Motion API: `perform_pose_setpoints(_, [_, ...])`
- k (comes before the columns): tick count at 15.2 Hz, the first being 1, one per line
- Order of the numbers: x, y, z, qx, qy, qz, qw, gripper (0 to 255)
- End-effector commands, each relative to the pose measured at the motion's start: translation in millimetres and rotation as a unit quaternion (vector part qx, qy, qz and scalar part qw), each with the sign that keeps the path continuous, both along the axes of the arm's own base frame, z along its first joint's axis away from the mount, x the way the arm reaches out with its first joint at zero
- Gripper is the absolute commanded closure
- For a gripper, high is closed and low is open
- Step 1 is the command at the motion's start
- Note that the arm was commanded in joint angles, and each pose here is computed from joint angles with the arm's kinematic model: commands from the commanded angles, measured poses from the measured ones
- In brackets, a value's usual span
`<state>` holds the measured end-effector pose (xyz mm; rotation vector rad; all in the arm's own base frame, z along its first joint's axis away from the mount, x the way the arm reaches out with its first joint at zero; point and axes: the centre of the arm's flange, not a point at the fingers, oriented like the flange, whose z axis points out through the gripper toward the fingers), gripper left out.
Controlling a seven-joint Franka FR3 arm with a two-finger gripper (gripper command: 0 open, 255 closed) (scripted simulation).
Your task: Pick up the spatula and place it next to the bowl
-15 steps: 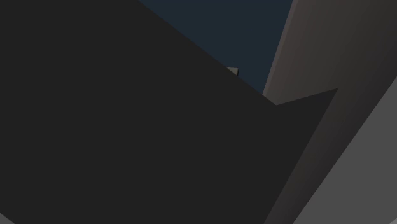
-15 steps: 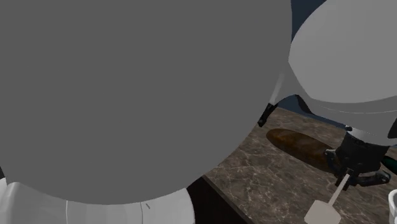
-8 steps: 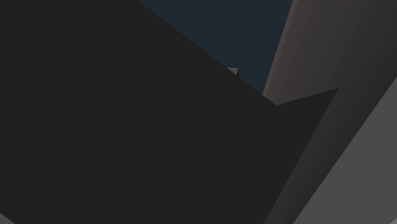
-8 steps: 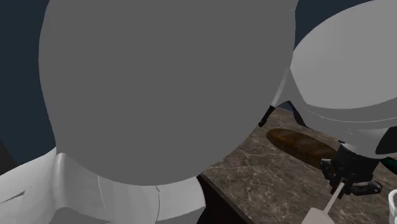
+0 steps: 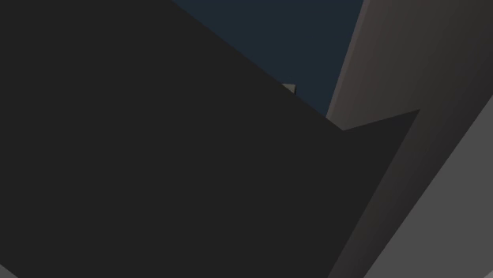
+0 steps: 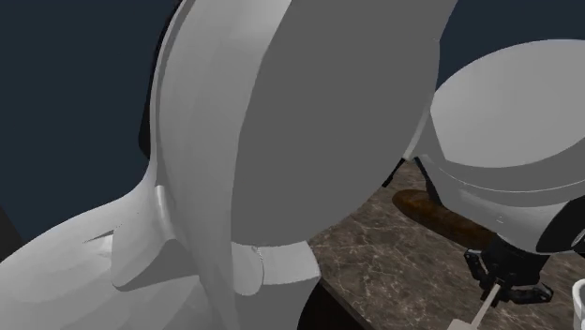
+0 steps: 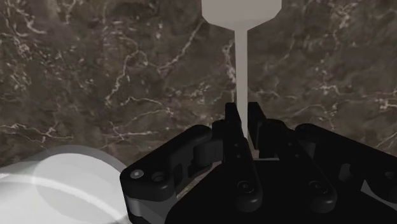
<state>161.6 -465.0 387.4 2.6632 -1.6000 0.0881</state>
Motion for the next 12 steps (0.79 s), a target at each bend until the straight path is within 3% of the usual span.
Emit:
perform_pose_setpoints(1, [1, 0, -12, 0.0, 0.0, 0.0, 1.0, 255])
perform_pose_setpoints(6, [1, 0, -37, 0.0, 0.0, 0.0, 1.0, 255])
perform_pose_setpoints(12, [1, 0, -37, 0.0, 0.0, 0.0, 1.0, 255])
